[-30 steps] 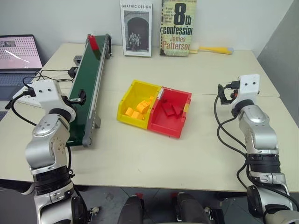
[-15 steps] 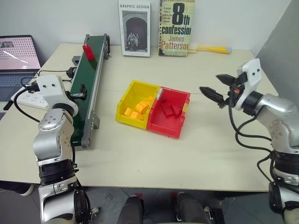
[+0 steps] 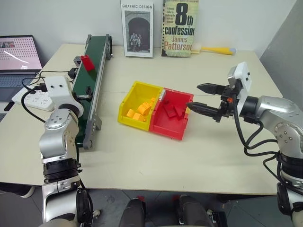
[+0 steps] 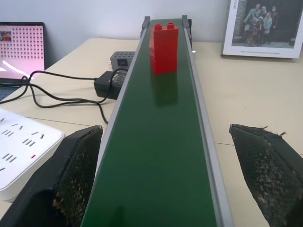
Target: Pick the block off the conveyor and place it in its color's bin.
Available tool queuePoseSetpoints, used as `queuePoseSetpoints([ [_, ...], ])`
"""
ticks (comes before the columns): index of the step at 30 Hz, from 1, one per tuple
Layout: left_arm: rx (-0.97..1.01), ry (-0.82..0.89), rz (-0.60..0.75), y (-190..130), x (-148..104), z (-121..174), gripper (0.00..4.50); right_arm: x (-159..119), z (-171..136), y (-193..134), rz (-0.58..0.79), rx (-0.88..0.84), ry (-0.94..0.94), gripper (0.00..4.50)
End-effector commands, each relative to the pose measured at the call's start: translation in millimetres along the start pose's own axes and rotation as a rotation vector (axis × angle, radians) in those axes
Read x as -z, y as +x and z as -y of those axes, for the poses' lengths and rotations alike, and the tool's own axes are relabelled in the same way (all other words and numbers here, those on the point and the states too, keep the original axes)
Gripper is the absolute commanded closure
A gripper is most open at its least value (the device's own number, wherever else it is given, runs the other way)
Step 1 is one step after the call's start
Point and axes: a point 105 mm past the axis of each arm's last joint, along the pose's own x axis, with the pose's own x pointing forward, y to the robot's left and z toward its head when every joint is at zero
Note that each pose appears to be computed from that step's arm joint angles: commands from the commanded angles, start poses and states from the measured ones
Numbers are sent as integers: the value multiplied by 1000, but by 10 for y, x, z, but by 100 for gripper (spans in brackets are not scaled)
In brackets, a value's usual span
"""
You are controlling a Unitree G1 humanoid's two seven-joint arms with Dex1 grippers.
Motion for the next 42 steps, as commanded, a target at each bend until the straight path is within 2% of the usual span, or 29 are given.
queuePoseSetpoints([
  [1, -42, 0, 54, 24, -168, -52, 1, -120, -78, 6, 25, -22, -60, 0],
  [20, -55, -41, 51, 65, -96, 12, 1, -169, -35, -49, 12, -16, -77, 0],
  [28, -61, -80, 60, 50, -96, 11, 134, -183, -33, -46, 12, -12, -81, 0],
  [35, -59, -92, 51, 35, -77, 31, 283, -193, -37, -35, 14, -16, -79, 0],
  [37, -57, -95, 52, 28, -79, 40, 298, -197, -32, -33, 14, -15, -80, 0],
  [42, -23, -75, 63, 30, -149, 80, 299, -212, -34, -32, 18, -14, -82, 0],
])
